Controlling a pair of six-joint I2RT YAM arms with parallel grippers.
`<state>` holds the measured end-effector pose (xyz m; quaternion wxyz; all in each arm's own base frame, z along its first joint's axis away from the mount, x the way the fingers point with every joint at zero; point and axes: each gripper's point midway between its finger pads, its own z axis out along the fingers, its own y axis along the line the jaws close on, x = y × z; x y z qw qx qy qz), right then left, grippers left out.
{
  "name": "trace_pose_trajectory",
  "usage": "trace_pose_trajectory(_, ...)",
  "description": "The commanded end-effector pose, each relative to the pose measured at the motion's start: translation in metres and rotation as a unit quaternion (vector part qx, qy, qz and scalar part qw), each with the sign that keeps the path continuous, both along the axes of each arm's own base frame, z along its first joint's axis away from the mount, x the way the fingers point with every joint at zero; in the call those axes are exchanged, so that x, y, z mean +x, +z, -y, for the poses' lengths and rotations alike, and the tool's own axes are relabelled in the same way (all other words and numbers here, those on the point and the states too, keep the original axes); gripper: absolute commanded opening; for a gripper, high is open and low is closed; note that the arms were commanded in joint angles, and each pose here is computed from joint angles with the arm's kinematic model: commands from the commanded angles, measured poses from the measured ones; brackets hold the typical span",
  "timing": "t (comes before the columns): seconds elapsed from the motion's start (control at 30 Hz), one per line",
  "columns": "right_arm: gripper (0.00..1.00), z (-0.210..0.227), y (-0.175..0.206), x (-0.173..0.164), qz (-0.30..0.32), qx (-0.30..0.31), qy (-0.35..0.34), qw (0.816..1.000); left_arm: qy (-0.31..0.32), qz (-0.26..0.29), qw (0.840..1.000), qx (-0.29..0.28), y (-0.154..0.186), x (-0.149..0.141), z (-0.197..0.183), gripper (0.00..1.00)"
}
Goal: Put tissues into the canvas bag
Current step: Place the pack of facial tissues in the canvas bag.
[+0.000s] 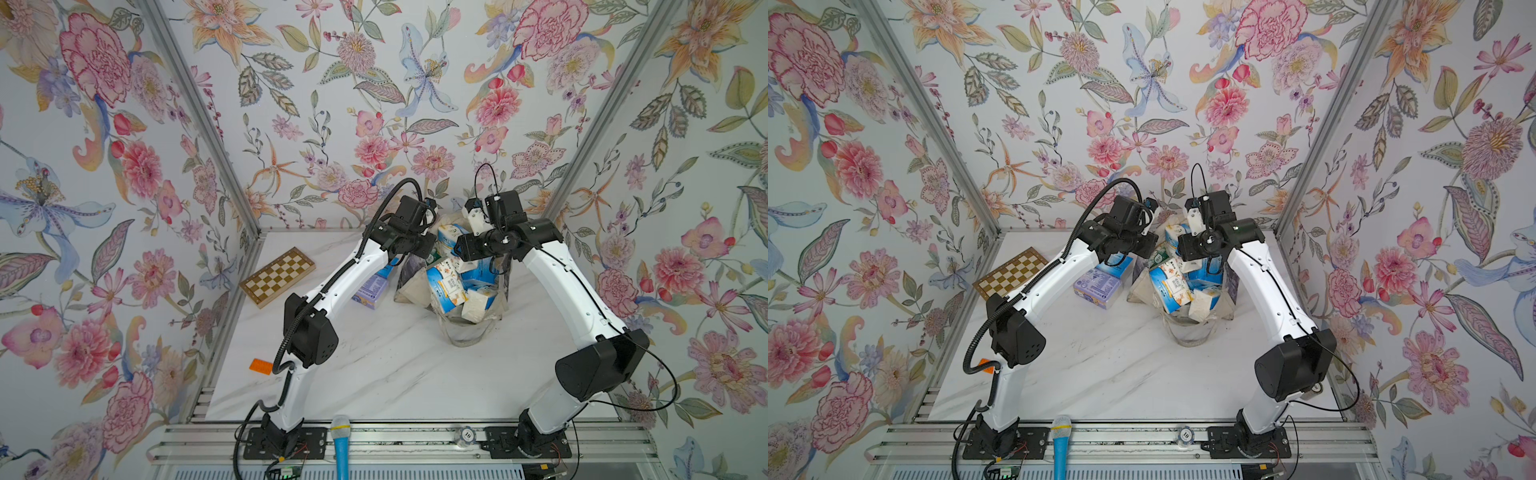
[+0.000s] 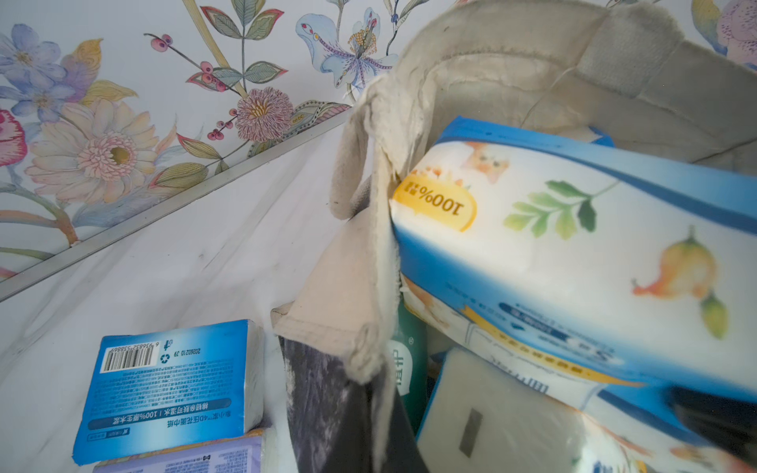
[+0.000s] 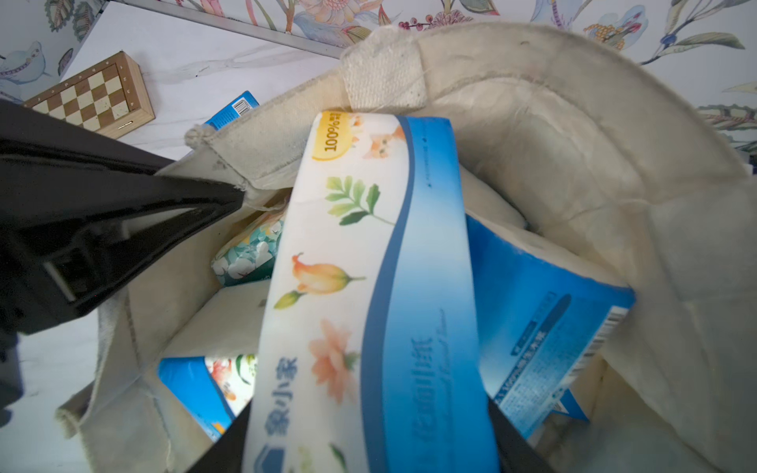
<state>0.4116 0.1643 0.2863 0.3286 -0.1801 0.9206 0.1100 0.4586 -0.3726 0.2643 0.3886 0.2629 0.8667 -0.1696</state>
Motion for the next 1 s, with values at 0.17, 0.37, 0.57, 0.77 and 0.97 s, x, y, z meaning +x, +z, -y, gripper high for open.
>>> trace_pose_trajectory(0.17, 0.60, -0.041, -0.001, -0.023, -0.031, 0.077, 0.162, 0.983, 0.058, 0.007, 0.998, 0.026, 0.004, 0.013, -0.031, 0.05)
trace_pose_trajectory(0.37, 0.60, -0.053, -0.013, -0.041, -0.072, 0.108, 0.218, 0.967, 0.075, 0.013, 0.997, 0.009, 0.011, 0.019, -0.040, 0.08)
trace_pose_trajectory(0.57, 0.60, -0.038, -0.063, -0.025, -0.134, 0.055, 0.166, 0.975, 0.061, 0.008, 0.998, -0.005, 0.012, 0.017, -0.032, 0.10)
trace_pose_trajectory(0.77, 0.60, -0.021, -0.096, 0.001, -0.163, 0.004, 0.095, 0.982, 0.058, 0.009, 0.998, -0.004, 0.014, 0.015, -0.033, 0.11)
trace_pose_trajectory(0.97, 0.69, -0.015, -0.095, 0.009, -0.154, -0.017, 0.070, 0.985, 0.060, 0.010, 0.998, -0.004, 0.014, 0.016, -0.034, 0.11)
